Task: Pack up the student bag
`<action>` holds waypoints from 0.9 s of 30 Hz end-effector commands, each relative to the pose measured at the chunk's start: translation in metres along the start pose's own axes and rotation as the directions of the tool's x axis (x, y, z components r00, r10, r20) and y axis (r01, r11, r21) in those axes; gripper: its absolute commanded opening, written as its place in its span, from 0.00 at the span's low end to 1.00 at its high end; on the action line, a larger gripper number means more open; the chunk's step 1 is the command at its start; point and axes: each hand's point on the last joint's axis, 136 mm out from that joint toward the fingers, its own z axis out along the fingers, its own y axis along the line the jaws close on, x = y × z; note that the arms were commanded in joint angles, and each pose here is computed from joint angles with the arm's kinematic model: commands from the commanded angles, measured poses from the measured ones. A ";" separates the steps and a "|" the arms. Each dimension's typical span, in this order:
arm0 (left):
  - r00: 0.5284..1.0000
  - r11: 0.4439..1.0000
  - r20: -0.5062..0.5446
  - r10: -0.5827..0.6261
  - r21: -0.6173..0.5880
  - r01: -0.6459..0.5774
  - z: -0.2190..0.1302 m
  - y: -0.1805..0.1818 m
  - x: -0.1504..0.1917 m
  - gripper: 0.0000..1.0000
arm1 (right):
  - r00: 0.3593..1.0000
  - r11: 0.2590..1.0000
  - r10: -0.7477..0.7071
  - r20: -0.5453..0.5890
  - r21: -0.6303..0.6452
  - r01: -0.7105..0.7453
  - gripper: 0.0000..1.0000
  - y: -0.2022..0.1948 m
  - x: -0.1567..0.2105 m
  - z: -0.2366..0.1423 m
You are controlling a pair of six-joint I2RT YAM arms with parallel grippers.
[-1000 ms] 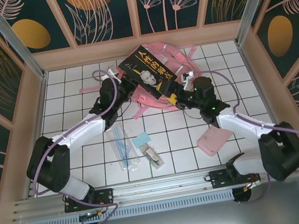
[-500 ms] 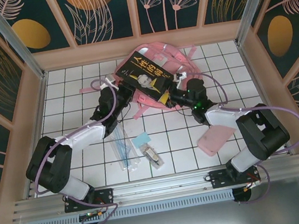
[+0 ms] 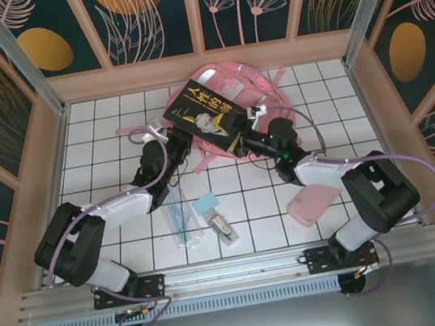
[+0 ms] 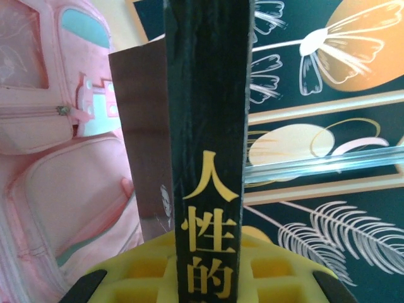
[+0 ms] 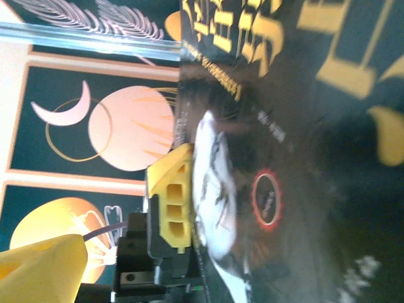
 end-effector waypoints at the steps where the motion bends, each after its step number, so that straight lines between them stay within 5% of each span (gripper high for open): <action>1: 0.996 0.960 0.032 -0.078 0.270 0.067 -0.006 -0.068 -0.009 0.00 | 0.999 0.991 -0.027 0.020 -0.132 0.029 0.99 0.030 -0.001 0.002; 5: 0.998 0.973 0.020 -0.062 0.222 0.055 -0.006 -0.057 -0.005 0.00 | 0.995 0.985 -0.080 0.062 -0.147 0.088 0.97 0.042 -0.010 -0.003; 8: 0.997 0.983 0.034 -0.062 0.178 0.055 -0.014 -0.041 -0.007 0.00 | 0.986 0.984 -0.130 0.109 -0.107 0.141 0.83 0.047 -0.021 -0.008; 13: 0.998 0.991 0.033 -0.054 0.126 0.050 -0.020 -0.026 -0.005 0.00 | 0.973 0.980 -0.186 0.134 -0.049 0.194 0.38 0.048 -0.027 -0.008; 16: 0.999 0.992 0.016 -0.036 0.125 0.034 -0.017 -0.028 -0.002 0.00 | 0.973 0.980 -0.190 0.129 -0.034 0.196 0.00 0.045 -0.033 -0.005; 17: 1.000 0.992 0.000 -0.014 0.125 0.014 -0.014 -0.031 0.001 0.10 | 0.973 0.981 -0.189 0.134 -0.024 0.194 0.00 0.042 -0.039 -0.007; 19: 0.998 0.995 -0.047 0.043 0.097 -0.038 -0.006 -0.033 0.010 0.57 | 0.972 0.981 -0.189 0.137 -0.021 0.194 0.00 0.039 -0.043 -0.010; 21: 0.984 0.990 -0.105 0.141 0.031 -0.138 0.004 -0.027 0.020 0.87 | 0.964 0.977 -0.209 0.162 -0.002 0.212 0.00 0.039 -0.054 -0.021; 25: 0.911 0.923 -0.203 0.358 -0.069 -0.378 0.011 -0.006 0.035 0.91 | 0.924 0.950 -0.308 0.229 0.131 0.284 0.00 0.035 -0.090 -0.055; 27: 0.838 0.857 -0.277 0.471 -0.084 -0.509 0.015 0.005 0.049 0.89 | 0.886 0.918 -0.380 0.267 0.228 0.325 0.00 0.037 -0.114 -0.082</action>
